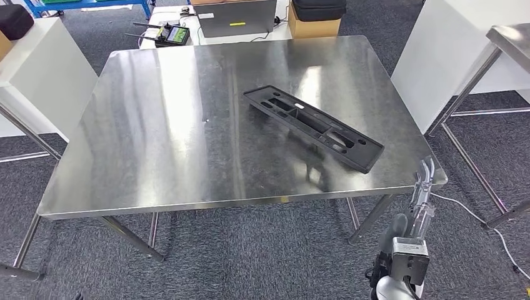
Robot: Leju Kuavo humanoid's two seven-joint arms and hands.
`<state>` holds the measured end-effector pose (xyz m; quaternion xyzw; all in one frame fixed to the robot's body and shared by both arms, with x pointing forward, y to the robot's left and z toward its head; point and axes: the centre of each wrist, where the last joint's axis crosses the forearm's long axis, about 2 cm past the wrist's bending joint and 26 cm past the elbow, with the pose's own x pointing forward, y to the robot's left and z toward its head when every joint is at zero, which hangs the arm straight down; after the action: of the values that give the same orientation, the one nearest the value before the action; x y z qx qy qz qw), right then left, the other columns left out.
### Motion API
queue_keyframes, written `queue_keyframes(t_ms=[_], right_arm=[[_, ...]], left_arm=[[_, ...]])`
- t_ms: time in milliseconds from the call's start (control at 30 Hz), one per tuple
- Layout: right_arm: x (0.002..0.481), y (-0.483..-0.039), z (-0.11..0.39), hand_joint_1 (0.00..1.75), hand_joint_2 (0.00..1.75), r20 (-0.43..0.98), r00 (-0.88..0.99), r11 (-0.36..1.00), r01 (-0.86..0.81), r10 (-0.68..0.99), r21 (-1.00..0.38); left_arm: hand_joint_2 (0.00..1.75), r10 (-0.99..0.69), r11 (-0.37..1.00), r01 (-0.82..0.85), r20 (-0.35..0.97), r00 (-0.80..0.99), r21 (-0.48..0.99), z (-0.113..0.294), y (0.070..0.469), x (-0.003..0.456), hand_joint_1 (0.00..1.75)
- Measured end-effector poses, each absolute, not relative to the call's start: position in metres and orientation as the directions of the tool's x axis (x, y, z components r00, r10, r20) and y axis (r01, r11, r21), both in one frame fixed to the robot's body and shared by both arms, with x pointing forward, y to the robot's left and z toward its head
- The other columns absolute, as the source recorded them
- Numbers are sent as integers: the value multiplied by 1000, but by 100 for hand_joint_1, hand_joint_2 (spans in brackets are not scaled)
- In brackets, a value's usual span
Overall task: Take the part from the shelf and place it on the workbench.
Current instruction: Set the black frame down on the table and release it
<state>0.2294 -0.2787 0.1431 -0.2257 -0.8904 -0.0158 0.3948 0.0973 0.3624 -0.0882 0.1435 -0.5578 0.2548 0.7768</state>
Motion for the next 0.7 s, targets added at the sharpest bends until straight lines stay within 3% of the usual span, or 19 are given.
queue_keyframes(t_ms=[700], right_arm=[[226,-288,128,0,0,758,-536,892,432,371,-131]], left_arm=[[0,231,825,-561,948,218,-72,-83,356,90,0]])
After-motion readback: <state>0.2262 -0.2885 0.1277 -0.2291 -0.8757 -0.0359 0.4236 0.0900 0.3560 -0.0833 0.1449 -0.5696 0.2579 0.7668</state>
